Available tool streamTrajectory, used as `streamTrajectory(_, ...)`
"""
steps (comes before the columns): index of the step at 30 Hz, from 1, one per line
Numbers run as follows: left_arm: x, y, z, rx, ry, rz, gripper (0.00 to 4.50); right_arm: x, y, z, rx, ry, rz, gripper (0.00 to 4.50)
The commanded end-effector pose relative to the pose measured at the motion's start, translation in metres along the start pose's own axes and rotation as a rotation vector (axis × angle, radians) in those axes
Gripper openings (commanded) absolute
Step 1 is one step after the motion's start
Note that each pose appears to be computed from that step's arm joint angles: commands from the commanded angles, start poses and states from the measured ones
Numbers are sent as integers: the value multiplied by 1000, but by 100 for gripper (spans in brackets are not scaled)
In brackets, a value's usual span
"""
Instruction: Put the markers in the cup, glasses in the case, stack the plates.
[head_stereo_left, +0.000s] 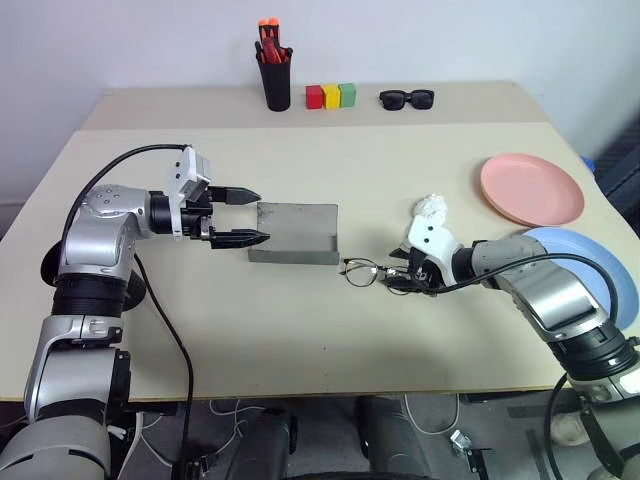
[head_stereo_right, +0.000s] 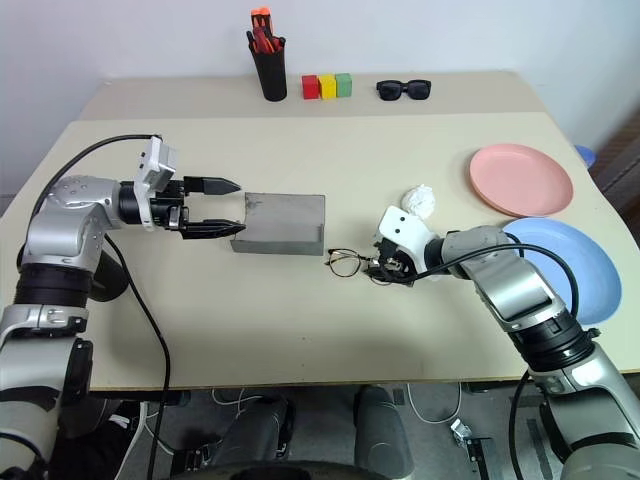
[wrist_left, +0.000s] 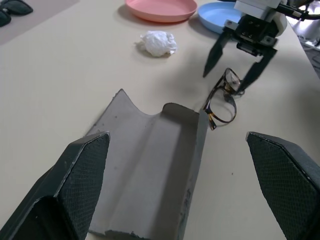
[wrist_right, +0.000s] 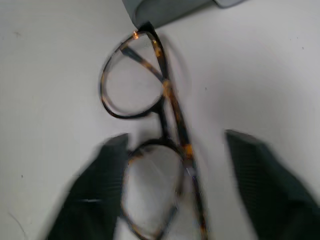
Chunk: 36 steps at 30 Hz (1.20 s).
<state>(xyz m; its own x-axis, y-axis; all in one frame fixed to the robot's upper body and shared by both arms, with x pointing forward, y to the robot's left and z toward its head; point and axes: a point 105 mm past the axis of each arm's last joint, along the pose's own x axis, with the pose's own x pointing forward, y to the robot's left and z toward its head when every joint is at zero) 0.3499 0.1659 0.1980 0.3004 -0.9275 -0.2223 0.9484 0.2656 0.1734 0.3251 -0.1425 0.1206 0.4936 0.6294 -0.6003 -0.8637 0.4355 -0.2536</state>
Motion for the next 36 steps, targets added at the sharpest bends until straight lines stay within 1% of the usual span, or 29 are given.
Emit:
streamTrajectory(1, -6, 1, 12, 37, -27, 13, 450, -5, -4, 14, -25, -42, -12, 113)
streamTrajectory(9, -7, 1, 10, 35, -25, 11, 450, -5, 1, 8, -23, -18, 4, 113)
streamTrajectory(11, -7, 2, 11, 36, -26, 14, 450, -4, 1, 7, -16, -12, 4, 57)
streamTrajectory(12, -7, 2, 11, 38, -27, 15, 450, -5, 0, 6, -19, -5, -1, 22)
streamTrajectory(13, -7, 2, 11, 39, -27, 16, 450, -5, -1, 5, -22, -1, -4, 3)
streamTrajectory(17, -7, 3, 13, 29, -39, 23, 450, -8, -6, 8, -28, -8, -20, 3)
streamTrajectory(21, -9, 7, 18, 15, -61, 42, 450, -15, -12, 17, -40, -32, -36, 3)
streamTrajectory(25, -14, 13, 26, 7, -87, 78, 450, -25, -19, 43, -61, -116, -57, 3)
streamTrajectory(29, -21, 21, 30, -11, -80, 132, 450, -29, -29, 64, -103, -163, -100, 3)
streamTrajectory(31, -26, 27, 30, 24, -52, 173, 450, -28, -34, 75, -114, -199, -120, 3)
streamTrajectory(33, -31, 32, 29, 6, -44, 202, 450, -22, -37, 83, -131, -220, -137, 3)
streamTrajectory(36, -36, 30, 21, -1, 5, 184, 450, -11, -41, 97, -138, -264, -148, 3)
